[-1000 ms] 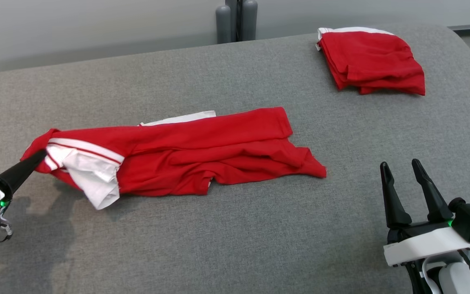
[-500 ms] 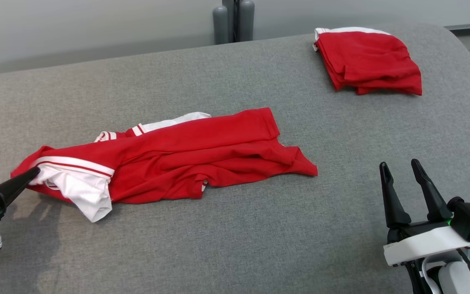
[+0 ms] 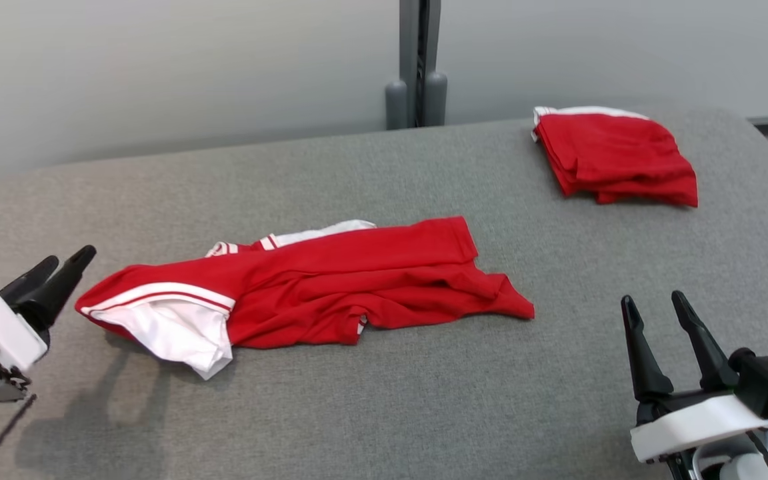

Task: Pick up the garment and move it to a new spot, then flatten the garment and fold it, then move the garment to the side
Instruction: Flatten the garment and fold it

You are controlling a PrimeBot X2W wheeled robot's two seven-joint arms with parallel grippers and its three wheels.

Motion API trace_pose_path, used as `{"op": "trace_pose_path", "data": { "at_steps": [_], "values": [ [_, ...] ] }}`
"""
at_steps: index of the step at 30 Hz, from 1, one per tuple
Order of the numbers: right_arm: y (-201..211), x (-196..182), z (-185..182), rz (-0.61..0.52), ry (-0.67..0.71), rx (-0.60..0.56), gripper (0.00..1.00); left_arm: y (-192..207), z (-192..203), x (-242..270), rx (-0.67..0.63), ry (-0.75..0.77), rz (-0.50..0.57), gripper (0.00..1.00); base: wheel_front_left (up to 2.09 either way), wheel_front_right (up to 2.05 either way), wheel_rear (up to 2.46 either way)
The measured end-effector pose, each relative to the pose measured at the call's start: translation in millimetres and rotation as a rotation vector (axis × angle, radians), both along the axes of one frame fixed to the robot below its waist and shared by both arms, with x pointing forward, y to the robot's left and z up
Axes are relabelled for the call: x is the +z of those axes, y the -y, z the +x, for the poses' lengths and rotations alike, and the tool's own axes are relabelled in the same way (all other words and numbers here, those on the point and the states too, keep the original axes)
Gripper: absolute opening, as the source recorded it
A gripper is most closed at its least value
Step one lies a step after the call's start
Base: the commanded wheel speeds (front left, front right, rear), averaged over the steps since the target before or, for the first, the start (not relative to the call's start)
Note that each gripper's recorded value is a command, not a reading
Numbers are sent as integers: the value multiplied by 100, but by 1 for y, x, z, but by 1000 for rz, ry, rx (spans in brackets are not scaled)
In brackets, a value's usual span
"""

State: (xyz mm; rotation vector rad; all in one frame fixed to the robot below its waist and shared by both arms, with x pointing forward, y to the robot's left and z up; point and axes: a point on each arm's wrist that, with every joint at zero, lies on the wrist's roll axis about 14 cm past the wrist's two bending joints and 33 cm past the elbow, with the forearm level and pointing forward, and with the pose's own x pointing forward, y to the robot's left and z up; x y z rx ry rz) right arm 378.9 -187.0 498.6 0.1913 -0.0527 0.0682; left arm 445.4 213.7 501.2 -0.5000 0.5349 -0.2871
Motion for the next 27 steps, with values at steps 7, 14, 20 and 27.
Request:
{"op": "trace_pose_path", "data": {
  "at_steps": [7, 14, 20, 27],
  "values": [
    [-12, 7, -8, 16, 23, 30, 100, 6, -29, 24, 41, 206, 99, 100, 0, 0, 0],
    [-20, 16, -7, 25, 52, 49, 100, 15, -55, 28, 178, 350, 151, 100, 0, 0, 0],
    [-17, 23, -10, 25, 73, 36, 100, 24, -69, 35, 280, 473, 170, 100, 0, 0, 0],
    [-19, 33, -10, 24, 108, 38, 100, 27, -85, 39, 359, 574, 211, 100, 0, 0, 0]
  ]
}}
